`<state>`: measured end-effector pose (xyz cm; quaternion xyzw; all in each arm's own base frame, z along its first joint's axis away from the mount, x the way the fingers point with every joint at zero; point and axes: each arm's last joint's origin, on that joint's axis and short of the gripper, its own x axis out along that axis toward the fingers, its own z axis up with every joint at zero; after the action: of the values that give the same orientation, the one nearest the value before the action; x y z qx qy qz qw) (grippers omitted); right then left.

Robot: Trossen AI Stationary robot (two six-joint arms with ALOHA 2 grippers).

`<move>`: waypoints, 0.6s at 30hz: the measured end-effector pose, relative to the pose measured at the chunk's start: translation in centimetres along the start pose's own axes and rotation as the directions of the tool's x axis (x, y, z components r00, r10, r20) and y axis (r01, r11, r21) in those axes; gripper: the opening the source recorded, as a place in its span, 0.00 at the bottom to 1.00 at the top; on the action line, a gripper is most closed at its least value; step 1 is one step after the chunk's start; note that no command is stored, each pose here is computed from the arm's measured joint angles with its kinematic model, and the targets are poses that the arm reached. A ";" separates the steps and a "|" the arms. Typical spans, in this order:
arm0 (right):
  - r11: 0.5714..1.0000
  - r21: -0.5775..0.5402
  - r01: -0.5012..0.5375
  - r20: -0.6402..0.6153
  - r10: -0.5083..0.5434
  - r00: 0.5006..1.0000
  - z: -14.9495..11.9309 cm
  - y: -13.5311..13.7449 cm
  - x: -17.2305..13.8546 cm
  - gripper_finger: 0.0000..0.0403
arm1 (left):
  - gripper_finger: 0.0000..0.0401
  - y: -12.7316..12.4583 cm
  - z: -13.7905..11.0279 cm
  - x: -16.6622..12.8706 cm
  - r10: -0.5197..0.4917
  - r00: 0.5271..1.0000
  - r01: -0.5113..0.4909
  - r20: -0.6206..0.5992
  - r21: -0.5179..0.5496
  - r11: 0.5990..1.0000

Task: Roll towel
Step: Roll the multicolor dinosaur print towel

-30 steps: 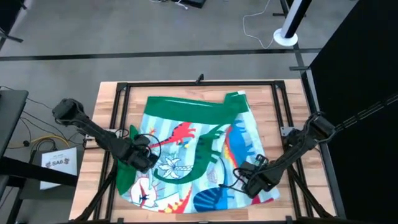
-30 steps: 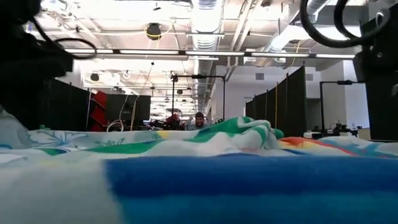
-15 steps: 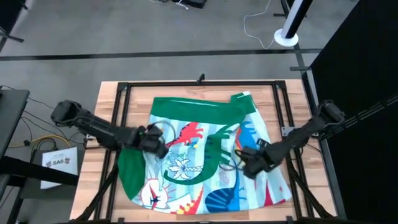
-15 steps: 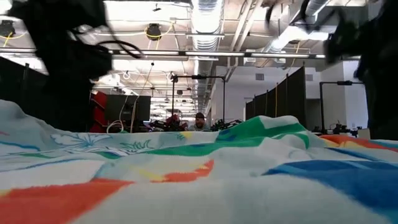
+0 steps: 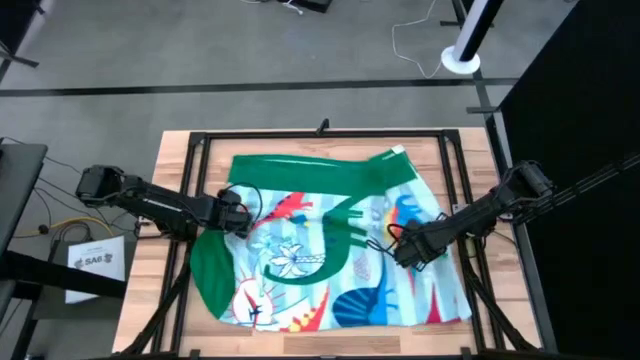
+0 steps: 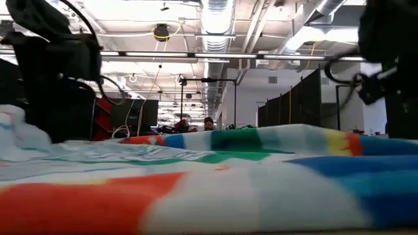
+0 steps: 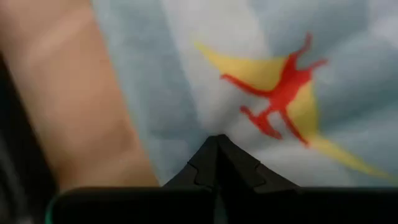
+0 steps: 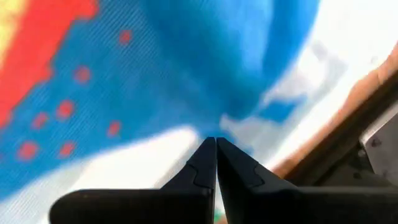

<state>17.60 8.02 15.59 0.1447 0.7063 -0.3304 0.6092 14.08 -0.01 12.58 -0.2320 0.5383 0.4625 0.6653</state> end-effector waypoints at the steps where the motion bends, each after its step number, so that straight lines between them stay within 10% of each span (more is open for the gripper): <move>1: 1.000 -0.006 -0.021 0.031 0.021 0.999 0.2 -0.2 -0.4 0.00 | 0.00 0.1 0.2 -0.6 -0.029 1.000 0.029 -0.001 -0.011 1.000; 9: 0.997 -0.061 -0.045 0.297 0.061 0.953 5.2 -2.7 -0.6 0.00 | 0.00 1.7 2.1 -2.8 -0.133 0.976 0.148 0.172 -0.072 0.986; 18: 0.998 0.051 -0.040 0.222 0.028 0.975 10.0 -8.1 4.0 0.00 | 0.00 3.2 0.8 1.7 -0.085 0.988 0.100 0.127 -0.122 0.988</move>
<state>19.50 -5.21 13.74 0.1358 0.6222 -0.3531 0.6853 11.70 2.77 11.88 -0.2702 0.4548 0.4778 0.7014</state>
